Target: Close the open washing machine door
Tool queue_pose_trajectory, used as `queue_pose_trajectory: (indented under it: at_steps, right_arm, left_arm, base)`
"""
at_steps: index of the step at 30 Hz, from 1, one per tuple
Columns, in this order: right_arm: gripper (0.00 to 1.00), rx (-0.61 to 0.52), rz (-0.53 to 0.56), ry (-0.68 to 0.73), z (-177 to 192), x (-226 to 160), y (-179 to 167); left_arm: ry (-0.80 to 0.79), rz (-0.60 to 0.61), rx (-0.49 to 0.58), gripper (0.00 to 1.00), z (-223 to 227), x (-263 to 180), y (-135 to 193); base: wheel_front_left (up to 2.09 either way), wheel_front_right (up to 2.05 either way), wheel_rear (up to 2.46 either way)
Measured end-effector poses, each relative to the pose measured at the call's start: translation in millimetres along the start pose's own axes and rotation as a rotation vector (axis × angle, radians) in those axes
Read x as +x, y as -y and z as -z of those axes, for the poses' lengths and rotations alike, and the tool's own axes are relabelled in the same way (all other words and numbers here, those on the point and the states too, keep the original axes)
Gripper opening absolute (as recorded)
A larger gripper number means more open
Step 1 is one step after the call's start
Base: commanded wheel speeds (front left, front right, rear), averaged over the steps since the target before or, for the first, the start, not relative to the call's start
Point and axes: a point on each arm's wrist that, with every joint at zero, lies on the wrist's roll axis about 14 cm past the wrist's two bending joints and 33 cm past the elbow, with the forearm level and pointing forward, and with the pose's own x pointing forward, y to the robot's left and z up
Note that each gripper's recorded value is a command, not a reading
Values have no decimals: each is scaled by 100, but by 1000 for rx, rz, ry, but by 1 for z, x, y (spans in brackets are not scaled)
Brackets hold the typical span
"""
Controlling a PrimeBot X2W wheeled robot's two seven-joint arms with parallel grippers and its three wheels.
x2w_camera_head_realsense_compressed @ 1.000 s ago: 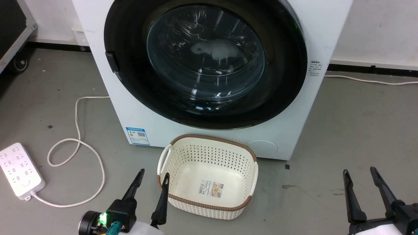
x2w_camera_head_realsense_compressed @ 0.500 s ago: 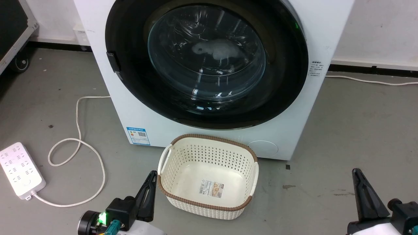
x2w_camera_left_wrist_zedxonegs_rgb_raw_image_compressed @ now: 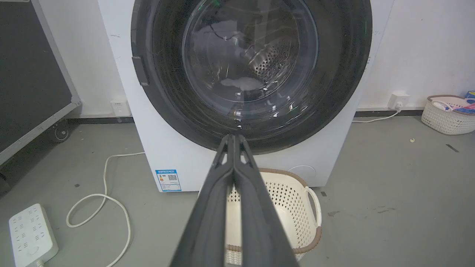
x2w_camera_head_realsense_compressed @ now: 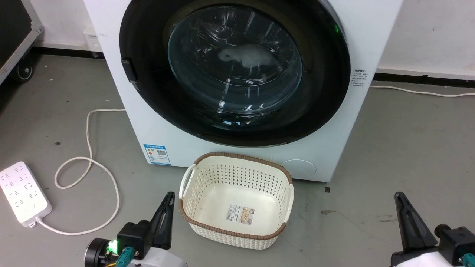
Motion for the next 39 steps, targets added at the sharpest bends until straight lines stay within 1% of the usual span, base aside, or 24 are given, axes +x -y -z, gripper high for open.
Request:
queue_pose_trajectory:
  at_steps: [39]
  right_arm:
    - [0,3,-47,-48,2,7,-16]
  left_arm:
    - [-27,-51,25,0,-6,3,-13]
  base:
    - [0,0,0]
